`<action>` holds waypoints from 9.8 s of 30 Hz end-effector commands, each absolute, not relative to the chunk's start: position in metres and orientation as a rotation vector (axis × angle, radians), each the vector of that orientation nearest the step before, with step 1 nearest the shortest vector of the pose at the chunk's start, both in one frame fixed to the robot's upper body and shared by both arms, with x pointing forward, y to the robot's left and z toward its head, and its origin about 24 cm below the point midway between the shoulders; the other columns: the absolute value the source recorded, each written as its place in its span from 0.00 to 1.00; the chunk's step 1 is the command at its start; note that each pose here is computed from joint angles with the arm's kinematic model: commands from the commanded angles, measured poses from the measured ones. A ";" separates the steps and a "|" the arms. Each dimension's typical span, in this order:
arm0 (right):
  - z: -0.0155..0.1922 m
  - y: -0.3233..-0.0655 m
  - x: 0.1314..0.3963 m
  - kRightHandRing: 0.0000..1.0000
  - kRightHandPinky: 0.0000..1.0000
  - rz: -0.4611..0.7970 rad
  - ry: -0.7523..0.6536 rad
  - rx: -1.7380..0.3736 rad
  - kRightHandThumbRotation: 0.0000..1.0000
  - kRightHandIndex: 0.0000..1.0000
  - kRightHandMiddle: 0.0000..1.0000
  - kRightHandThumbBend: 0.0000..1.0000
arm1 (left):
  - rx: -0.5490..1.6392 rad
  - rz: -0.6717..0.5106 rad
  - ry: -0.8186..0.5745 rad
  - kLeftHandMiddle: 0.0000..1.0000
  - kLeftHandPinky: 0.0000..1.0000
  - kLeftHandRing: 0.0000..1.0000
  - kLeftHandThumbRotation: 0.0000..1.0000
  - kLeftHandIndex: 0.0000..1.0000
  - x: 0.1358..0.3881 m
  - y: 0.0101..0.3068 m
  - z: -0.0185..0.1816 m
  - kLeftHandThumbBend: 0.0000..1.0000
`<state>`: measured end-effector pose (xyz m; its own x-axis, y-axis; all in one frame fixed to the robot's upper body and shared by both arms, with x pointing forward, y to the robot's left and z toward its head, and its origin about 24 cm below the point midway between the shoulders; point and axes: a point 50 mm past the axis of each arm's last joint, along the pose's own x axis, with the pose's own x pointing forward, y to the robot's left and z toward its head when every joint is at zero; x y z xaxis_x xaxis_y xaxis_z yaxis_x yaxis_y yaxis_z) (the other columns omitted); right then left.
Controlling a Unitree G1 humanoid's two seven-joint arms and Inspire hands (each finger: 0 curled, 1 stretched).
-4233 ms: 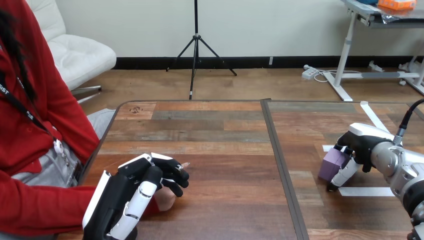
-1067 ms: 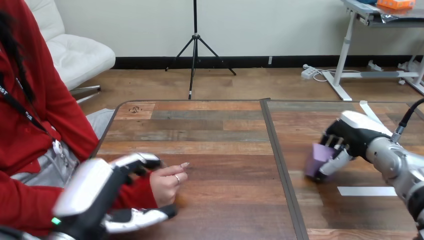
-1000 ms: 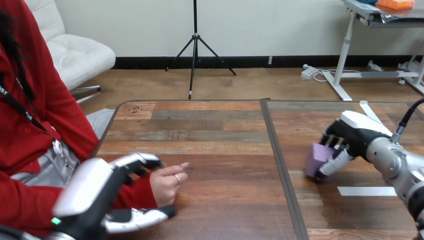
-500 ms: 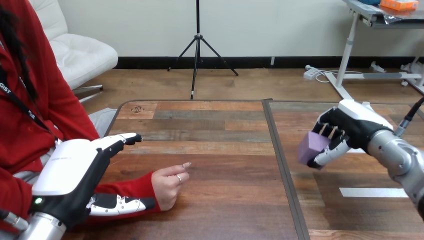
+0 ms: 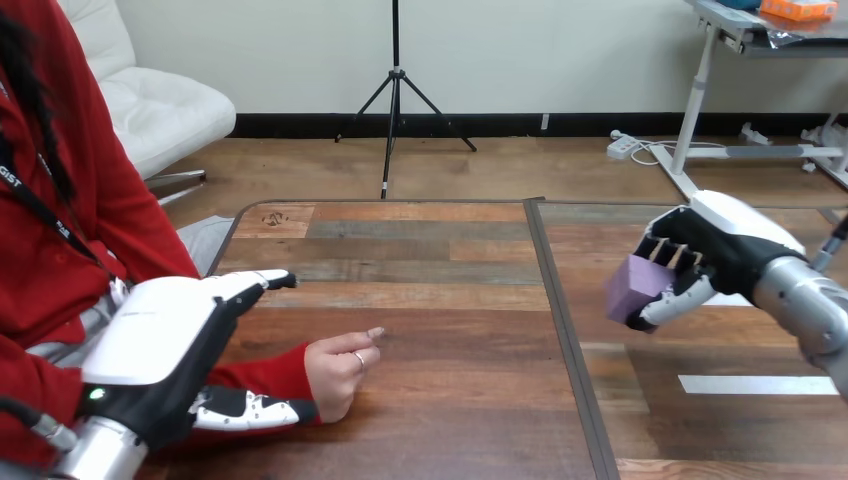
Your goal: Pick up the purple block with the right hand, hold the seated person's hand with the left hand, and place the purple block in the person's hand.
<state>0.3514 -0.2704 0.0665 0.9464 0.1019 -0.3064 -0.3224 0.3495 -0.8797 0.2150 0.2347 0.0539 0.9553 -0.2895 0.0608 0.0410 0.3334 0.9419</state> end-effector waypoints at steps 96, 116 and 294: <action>0.111 -0.279 0.353 0.41 0.36 0.189 0.040 -1.145 0.00 0.50 0.46 0.71 | 1.549 -0.539 0.066 0.75 0.72 0.74 0.23 0.72 0.305 0.217 0.053 0.93; 0.112 -0.278 0.353 0.41 0.36 0.184 0.026 -1.135 0.00 0.49 0.46 0.71 | 1.550 -0.669 0.205 0.70 0.57 0.67 0.17 0.64 0.309 0.212 0.055 0.86; 0.129 -0.203 0.344 0.36 0.30 0.258 -0.168 -0.911 0.00 0.48 0.43 0.70 | 0.905 -0.193 -0.420 0.36 0.21 0.27 0.00 0.36 0.294 0.158 0.133 0.62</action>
<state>0.3412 -0.2170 0.1016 0.9642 0.2511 -0.0849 -0.2118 0.5370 -0.8165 0.2745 0.1807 0.0702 0.9616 -0.2745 0.0017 0.1548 0.5472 0.8226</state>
